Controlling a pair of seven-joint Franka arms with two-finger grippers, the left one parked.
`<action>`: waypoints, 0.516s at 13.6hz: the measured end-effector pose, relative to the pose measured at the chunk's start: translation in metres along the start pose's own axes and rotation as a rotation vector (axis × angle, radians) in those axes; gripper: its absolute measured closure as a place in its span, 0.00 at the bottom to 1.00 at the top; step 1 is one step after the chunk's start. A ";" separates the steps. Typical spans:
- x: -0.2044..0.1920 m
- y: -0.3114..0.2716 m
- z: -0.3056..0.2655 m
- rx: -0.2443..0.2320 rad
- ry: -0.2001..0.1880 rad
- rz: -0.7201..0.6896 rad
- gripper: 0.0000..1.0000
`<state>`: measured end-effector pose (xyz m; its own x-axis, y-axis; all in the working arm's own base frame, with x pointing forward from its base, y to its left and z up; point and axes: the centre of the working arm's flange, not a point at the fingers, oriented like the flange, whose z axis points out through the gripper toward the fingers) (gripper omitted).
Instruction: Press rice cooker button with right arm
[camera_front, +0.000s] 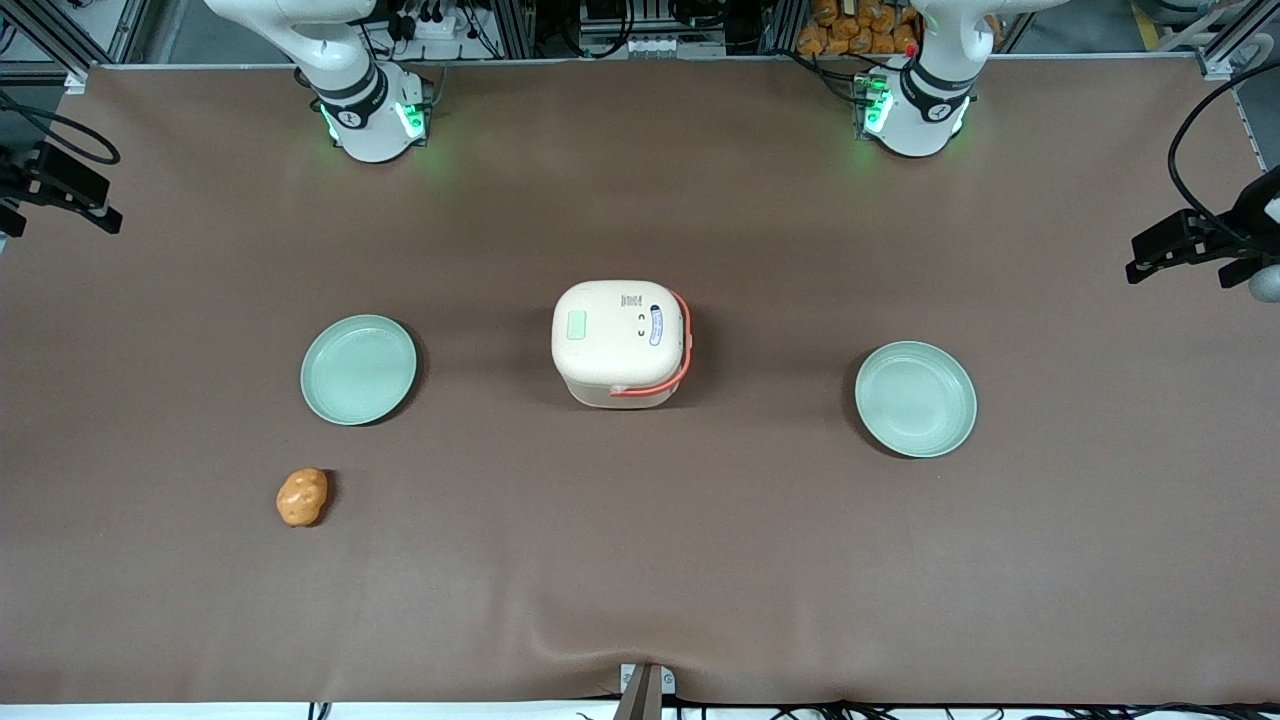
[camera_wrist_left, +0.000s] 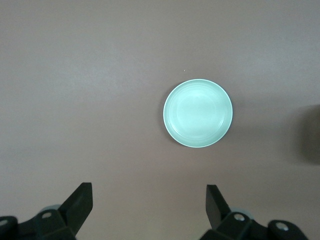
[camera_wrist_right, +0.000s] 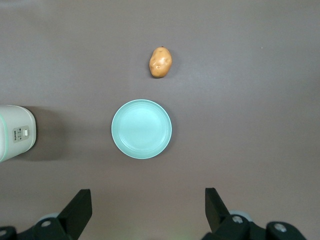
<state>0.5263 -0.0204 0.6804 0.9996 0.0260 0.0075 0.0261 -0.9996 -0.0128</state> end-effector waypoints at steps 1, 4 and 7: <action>0.000 0.000 0.000 0.000 0.000 0.000 0.00; 0.000 0.000 0.000 0.001 0.000 0.000 0.00; 0.000 -0.002 0.000 0.001 0.000 -0.003 0.00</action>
<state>0.5263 -0.0188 0.6805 0.9996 0.0288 0.0079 0.0289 -0.9995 -0.0142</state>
